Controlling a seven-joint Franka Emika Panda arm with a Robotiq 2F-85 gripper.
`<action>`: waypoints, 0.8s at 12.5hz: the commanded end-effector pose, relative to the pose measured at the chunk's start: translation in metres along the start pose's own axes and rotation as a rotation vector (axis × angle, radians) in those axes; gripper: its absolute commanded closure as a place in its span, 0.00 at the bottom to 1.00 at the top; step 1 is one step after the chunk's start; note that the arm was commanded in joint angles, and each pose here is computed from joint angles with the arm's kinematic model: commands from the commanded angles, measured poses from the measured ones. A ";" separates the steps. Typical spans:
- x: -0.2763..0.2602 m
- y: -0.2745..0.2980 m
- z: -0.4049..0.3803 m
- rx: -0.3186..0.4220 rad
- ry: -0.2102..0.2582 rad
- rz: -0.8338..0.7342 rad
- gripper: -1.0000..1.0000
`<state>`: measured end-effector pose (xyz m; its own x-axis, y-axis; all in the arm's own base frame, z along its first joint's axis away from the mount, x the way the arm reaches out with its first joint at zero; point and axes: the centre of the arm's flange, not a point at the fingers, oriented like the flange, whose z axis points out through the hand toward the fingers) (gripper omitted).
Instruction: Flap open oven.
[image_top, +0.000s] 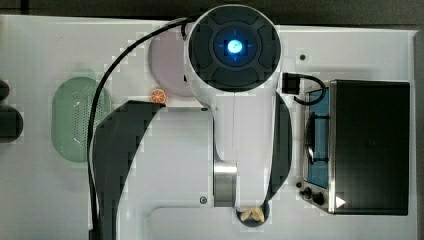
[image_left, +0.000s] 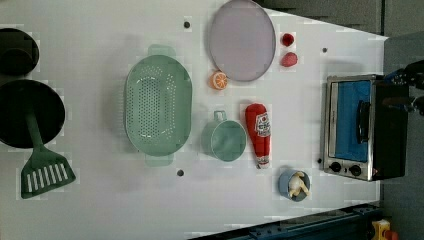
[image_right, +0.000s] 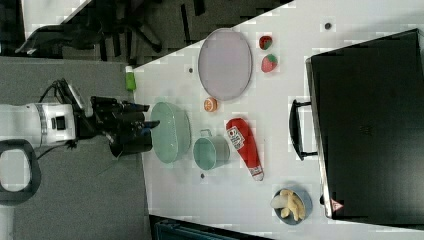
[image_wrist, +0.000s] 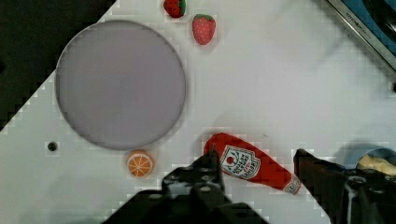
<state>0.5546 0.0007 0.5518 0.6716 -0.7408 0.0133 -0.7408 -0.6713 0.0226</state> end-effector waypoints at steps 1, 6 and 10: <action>-0.038 0.094 -0.059 -0.021 -0.034 0.018 0.21; -0.038 0.094 -0.059 -0.021 -0.034 0.017 0.05; -0.036 0.096 -0.057 -0.023 -0.038 0.023 0.54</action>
<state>0.4584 -0.0217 0.6294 0.6365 -0.7711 0.0169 -0.7713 -0.6364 0.0105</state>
